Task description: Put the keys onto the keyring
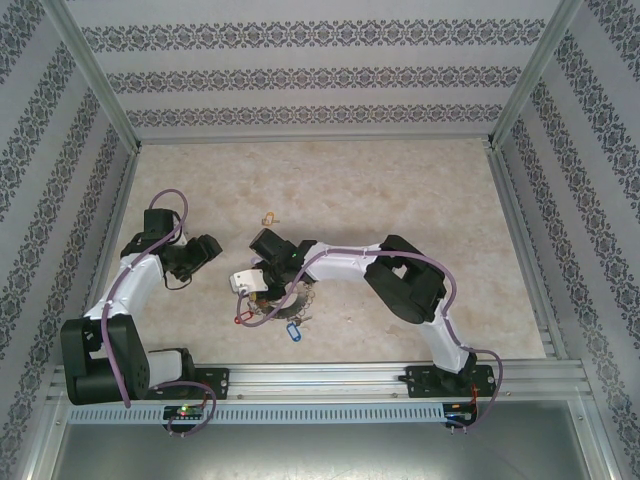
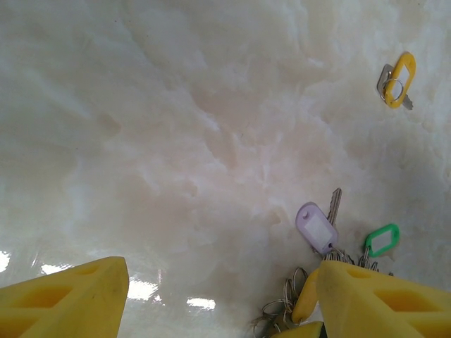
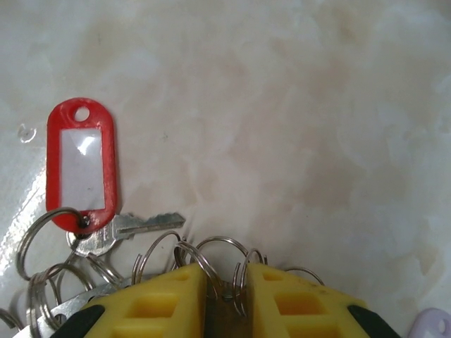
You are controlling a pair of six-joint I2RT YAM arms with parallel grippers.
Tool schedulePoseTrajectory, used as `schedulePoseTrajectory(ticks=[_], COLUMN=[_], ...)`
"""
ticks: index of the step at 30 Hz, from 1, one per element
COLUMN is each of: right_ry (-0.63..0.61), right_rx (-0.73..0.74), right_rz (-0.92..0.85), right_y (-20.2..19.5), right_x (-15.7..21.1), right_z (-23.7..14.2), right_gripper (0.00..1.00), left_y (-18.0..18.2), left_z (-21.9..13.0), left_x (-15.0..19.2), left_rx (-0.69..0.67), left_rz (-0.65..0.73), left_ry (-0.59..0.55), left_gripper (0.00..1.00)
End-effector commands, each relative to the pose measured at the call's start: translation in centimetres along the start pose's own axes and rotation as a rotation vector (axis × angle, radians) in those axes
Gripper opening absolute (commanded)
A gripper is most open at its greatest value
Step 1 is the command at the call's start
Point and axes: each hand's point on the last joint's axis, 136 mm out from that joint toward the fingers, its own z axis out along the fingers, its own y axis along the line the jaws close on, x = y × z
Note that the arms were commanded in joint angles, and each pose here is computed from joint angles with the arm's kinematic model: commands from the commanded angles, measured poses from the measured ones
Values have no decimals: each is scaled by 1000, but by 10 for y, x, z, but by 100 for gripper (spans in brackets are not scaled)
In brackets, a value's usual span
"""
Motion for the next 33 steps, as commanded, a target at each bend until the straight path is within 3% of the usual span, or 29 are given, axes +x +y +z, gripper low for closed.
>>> schedulePoseTrajectory(ticks=[1,21,33], right_ry=[43,96,63], right_rx=[-36,-31,-21], right_rz=[-10,-10,3], right_y=[6,-3,-15], right_x=[6,18,7], right_z=[-1,-26,-43], right_gripper=[23,27,30], left_y=[0,-2,-1], left_z=[1,3,6], left_x=[-2,1,2], left_rx=[22,42,46], left_rz=[13,11,2], left_ry=[-12,-7,-1], left_gripper=[71,70,70])
